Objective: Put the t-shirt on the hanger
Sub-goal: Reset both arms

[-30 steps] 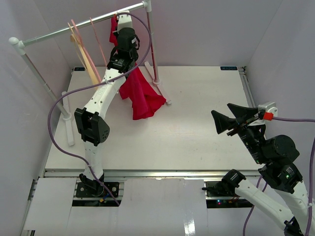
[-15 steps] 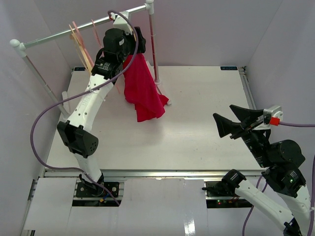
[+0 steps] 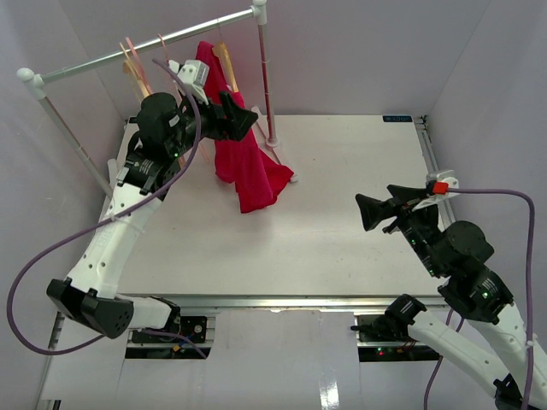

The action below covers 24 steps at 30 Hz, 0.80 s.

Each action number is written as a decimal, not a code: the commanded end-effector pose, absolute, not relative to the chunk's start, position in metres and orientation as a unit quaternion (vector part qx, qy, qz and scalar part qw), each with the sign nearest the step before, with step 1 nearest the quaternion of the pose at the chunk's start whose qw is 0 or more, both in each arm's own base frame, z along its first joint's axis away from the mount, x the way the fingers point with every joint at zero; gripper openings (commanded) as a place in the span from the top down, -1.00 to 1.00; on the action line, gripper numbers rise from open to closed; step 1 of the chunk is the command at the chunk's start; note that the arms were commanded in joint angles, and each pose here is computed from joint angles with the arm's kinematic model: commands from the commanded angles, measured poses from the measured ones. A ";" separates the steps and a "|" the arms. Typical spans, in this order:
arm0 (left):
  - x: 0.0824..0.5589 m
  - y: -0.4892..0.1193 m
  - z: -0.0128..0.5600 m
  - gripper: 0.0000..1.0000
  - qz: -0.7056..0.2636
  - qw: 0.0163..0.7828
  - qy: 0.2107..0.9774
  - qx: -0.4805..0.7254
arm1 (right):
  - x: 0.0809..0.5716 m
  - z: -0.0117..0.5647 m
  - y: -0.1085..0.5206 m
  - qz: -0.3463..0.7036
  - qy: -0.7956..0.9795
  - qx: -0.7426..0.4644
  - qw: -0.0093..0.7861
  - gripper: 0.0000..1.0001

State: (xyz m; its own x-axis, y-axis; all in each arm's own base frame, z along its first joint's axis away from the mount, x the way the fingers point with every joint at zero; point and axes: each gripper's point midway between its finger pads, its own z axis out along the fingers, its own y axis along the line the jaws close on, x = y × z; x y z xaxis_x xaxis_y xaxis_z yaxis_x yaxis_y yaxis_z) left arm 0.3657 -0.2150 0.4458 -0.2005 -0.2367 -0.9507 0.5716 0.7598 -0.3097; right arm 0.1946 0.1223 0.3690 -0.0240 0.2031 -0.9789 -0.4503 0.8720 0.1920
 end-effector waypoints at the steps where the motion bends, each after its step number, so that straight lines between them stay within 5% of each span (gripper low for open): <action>1: 0.307 -0.258 0.410 -0.96 -0.417 0.548 0.702 0.182 | 0.213 0.327 0.128 0.214 0.724 -0.055 0.654 -0.80; 7: 0.234 -0.297 0.339 -0.96 -0.416 0.531 0.709 0.208 | 0.222 0.288 0.134 0.190 0.757 -0.062 0.622 -0.80; 24: 0.212 -0.251 0.304 -0.96 -0.377 0.592 0.694 0.159 | 0.205 0.295 0.141 0.231 0.717 -0.110 0.648 -0.80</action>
State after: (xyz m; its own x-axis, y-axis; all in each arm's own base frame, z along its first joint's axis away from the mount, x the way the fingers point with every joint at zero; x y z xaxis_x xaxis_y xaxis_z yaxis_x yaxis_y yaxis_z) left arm 0.2141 -0.2614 0.2995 -0.3015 -0.2015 -0.9319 0.6714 0.6491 -0.3576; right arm 0.2025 0.1355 0.2833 -0.1776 0.1311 -0.9753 -0.4311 0.8805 0.1969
